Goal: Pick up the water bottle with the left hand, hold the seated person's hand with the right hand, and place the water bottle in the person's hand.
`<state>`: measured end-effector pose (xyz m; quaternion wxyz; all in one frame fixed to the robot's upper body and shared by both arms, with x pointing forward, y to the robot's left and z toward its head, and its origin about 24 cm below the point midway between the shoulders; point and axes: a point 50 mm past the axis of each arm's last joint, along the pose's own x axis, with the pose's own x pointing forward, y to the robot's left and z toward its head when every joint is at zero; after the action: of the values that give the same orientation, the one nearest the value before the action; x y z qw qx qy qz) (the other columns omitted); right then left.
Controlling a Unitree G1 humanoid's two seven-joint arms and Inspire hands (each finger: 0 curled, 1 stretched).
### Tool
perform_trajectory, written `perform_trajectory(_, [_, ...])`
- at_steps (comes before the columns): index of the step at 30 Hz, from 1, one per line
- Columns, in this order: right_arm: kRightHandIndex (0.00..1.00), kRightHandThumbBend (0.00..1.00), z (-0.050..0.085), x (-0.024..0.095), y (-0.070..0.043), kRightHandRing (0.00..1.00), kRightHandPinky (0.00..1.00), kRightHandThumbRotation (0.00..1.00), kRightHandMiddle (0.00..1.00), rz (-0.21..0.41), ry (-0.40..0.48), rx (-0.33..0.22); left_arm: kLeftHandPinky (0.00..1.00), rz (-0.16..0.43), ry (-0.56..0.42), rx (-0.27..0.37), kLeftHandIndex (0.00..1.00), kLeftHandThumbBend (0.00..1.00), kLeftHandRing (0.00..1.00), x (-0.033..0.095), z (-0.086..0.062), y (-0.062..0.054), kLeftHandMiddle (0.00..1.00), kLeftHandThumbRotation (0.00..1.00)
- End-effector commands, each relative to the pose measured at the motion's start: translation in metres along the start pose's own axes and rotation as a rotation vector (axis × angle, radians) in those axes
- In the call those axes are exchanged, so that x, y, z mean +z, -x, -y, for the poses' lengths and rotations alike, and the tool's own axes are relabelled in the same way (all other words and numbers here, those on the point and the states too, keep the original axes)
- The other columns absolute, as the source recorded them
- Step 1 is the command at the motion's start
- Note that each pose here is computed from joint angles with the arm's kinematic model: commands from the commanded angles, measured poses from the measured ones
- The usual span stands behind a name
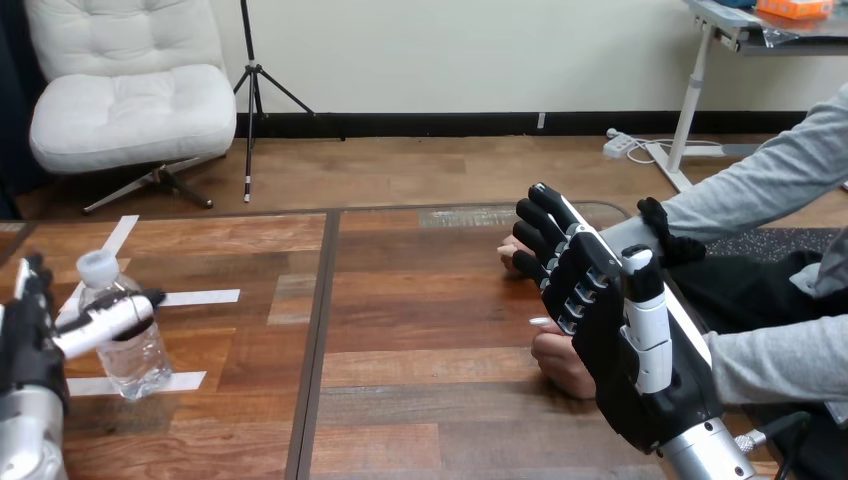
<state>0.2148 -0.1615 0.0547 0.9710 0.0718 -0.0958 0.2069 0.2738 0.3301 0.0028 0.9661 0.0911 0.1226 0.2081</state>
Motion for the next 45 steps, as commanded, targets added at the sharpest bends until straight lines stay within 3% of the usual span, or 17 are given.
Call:
perform_trajectory(1, [0.97, 0.83, -0.0013, 0.0152, -0.0076, 1.0, 1.0, 1.0, 0.98, 0.068, 0.031, 0.024, 1.0, 0.02, -0.042, -0.004, 1.0, 0.94, 1.0, 0.0129, -0.0009, -0.0082, 1.0, 0.08])
perform_trajectory(10, [0.96, 0.84, -0.0015, 0.015, -0.0077, 1.0, 1.0, 1.0, 0.98, 0.065, 0.026, 0.018, 1.0, 0.014, -0.03, -0.044, 1.0, 0.94, 1.0, 0.0127, 0.0007, -0.0088, 1.0, 0.09])
perform_trajectory(18, [0.96, 0.84, -0.0017, 0.0156, -0.0077, 1.0, 1.0, 1.0, 0.98, 0.067, 0.028, 0.02, 1.0, 0.011, 0.084, -0.136, 1.0, 0.95, 1.0, 0.0126, 0.0027, -0.008, 1.0, 0.09])
perform_trajectory(27, [0.96, 0.83, -0.0017, 0.0162, -0.0079, 1.0, 1.0, 1.0, 0.98, 0.069, 0.027, 0.018, 1.0, 0.016, 0.085, -0.186, 1.0, 0.95, 1.0, 0.0123, 0.0041, -0.0064, 1.0, 0.12])
perform_trajectory(45, [0.96, 0.83, -0.0012, 0.0164, -0.0078, 1.0, 1.0, 1.0, 0.98, 0.075, 0.03, 0.015, 1.0, 0.005, 0.137, -0.206, 1.0, 0.9, 1.0, 0.0092, 0.0058, -0.0051, 1.0, 0.21])
